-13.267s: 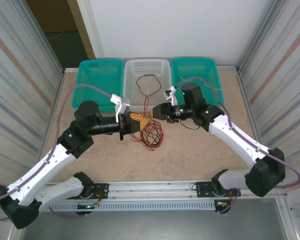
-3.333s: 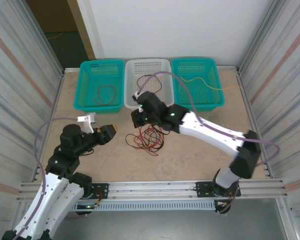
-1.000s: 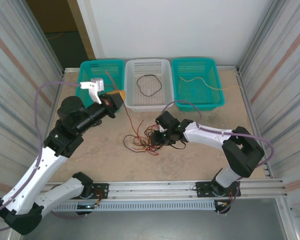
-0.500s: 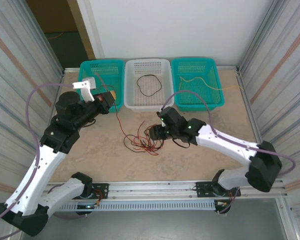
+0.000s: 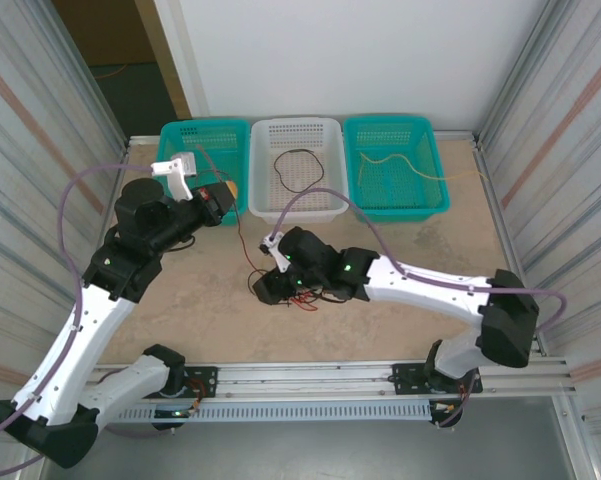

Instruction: Untangle the cables

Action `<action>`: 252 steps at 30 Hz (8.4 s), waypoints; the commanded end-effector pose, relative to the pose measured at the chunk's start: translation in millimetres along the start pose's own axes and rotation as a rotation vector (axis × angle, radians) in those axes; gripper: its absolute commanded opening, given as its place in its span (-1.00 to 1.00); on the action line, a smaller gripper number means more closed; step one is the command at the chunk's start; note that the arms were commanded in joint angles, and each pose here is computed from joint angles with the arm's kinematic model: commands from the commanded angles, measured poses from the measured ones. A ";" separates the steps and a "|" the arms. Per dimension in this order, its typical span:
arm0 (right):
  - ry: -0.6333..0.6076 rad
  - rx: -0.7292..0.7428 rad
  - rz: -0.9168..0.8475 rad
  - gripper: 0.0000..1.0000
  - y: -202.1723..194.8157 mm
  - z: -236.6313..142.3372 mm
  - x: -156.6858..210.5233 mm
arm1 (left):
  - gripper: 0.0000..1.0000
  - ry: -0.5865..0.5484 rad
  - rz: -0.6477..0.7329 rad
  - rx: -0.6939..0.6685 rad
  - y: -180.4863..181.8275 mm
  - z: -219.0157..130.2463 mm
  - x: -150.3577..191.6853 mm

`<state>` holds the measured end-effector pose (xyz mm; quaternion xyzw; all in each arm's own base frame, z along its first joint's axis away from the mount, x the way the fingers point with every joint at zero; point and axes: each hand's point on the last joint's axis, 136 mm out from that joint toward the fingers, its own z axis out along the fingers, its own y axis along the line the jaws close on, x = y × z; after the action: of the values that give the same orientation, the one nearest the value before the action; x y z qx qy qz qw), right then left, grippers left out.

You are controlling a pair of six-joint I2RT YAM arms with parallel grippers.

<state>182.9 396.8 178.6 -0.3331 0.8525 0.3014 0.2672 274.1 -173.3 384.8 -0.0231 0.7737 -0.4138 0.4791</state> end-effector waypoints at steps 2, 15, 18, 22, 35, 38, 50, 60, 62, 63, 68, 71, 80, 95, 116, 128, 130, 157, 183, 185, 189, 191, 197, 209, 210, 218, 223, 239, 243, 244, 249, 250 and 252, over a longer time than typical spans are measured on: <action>-0.055 0.004 -0.068 0.22 5.9 13.8 -26.0 | -1.00 -0.035 -0.013 0.050 -17.7 -9.7 -15.2; -0.101 0.142 -0.066 0.04 -26.8 48.7 -40.1 | -1.00 -0.035 -0.040 0.055 -18.4 -16.2 -16.8; -0.121 0.170 -0.062 0.08 -32.3 46.5 -43.5 | -1.00 -0.031 -0.051 0.056 -17.0 -16.2 -16.5; -0.157 0.154 -0.038 0.21 -36.0 41.0 -51.0 | -1.00 -0.028 -0.063 0.058 -15.9 -16.8 -16.8; -0.163 0.081 -0.011 -0.69 -32.4 42.2 -50.3 | -1.00 -0.057 -0.084 0.023 -5.5 -24.5 -25.1; -0.174 0.071 -0.029 -0.90 -24.4 28.4 -45.8 | -1.00 -0.090 -0.106 -0.048 13.8 -31.3 -31.1; -0.126 0.043 -0.128 -1.00 13.5 -23.7 -18.4 | -0.58 -0.113 -0.242 -0.134 93.5 -13.1 -37.7; -0.125 0.042 -0.080 -1.00 5.2 -26.5 -30.2 | 0.39 -0.006 -0.212 0.132 38.5 4.9 36.3; -0.126 0.031 -0.075 -0.99 5.5 -25.9 -31.5 | 0.35 0.029 -0.216 0.131 36.5 8.8 56.6; -0.127 0.026 -0.075 -0.99 6.5 -25.9 -31.9 | 0.30 0.044 -0.226 0.120 38.8 10.8 65.7; -0.121 0.016 -0.072 -0.97 7.9 -26.0 -30.6 | 0.02 0.068 -0.308 0.108 52.2 20.7 85.6; -0.122 -0.002 -0.072 -0.96 10.5 -26.8 -27.9 | 0.01 0.078 -0.331 0.119 53.5 27.1 88.6; -0.103 -0.015 -0.070 -0.92 12.2 -22.6 -19.5 | -0.25 0.126 -0.344 0.133 51.5 40.5 100.8; -0.117 0.004 -0.019 -0.63 -2.1 -22.6 -19.4 | -1.00 0.108 -0.283 0.085 48.0 40.6 81.4; -0.046 0.149 0.295 -0.02 -96.5 -18.1 35.9 | -1.00 -0.196 -0.079 -0.204 87.3 -7.7 -85.7; -0.154 0.206 0.294 0.03 -98.7 -75.9 20.1 | -1.00 -0.179 0.014 -0.242 135.0 53.3 -149.7; -0.163 0.212 0.296 0.04 -100.3 -80.2 19.5 | -1.00 -0.183 0.031 -0.239 138.3 61.7 -162.5; -0.150 0.334 0.452 0.07 -143.5 -96.0 31.5 | 0.17 0.019 0.011 -0.406 179.1 76.7 -89.7; 0.183 0.261 0.465 -0.12 -107.7 2.7 59.3 | -0.12 0.318 -0.145 -0.300 141.0 4.1 178.7; 0.215 0.270 0.404 -0.10 -95.1 11.3 59.4 | -0.14 0.308 -0.152 -0.313 144.6 -0.5 180.6; 0.255 0.292 0.371 -0.11 -86.3 25.8 62.8 | -0.13 0.269 -0.143 -0.295 139.7 -9.1 173.4; 0.274 0.291 0.382 -0.11 -86.6 34.6 65.0 | -0.12 0.249 -0.132 -0.285 136.3 -12.8 168.2; 0.326 0.329 0.392 -0.19 -96.9 56.8 68.8 | -0.11 0.212 -0.113 -0.272 131.0 -17.6 158.6; 0.149 0.206 0.323 -1.00 -64.4 1.4 8.9 | -0.13 0.171 -0.070 -0.149 107.8 -4.9 143.5; 0.119 0.178 0.319 -1.00 -58.6 -10.4 0.3 | -0.13 0.165 -0.064 -0.123 102.8 -4.2 141.5; -0.166 -0.104 0.254 -1.00 -12.9 -104.8 -58.4 | -0.12 0.133 -0.035 0.118 56.2 1.7 127.6; -0.308 -0.226 0.163 -1.00 11.7 -157.8 -80.6 | 0.10 0.145 -0.016 0.202 38.7 10.0 123.3; -0.492 -0.414 0.055 -0.98 53.4 -234.4 -105.9 | 0.55 0.174 0.077 0.400 -11.1 28.3 140.9; -0.510 -0.430 0.043 -0.98 57.6 -241.0 -109.7 | 0.51 0.184 0.065 0.349 -0.1 38.5 145.5; -0.512 -0.431 0.043 -0.98 57.8 -241.7 -110.3 | 0.51 0.183 0.061 0.361 -1.4 38.9 146.0; -0.527 -0.453 0.030 -0.97 62.4 -247.3 -113.3 | 0.50 0.186 0.062 0.417 -11.2 39.6 148.7; -0.529 -0.459 0.027 -0.97 63.6 -248.4 -113.8 | 0.48 0.194 0.062 0.421 -11.8 40.6 151.1; -0.535 -0.471 0.024 -0.97 66.0 -251.4 -114.7 | 0.41 0.207 0.059 0.428 -12.0 42.8 154.6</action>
<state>152.3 315.3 411.6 -0.2729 0.7023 0.5452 0.3676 222.2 -269.2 265.4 0.1268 0.7308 -0.5421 0.3950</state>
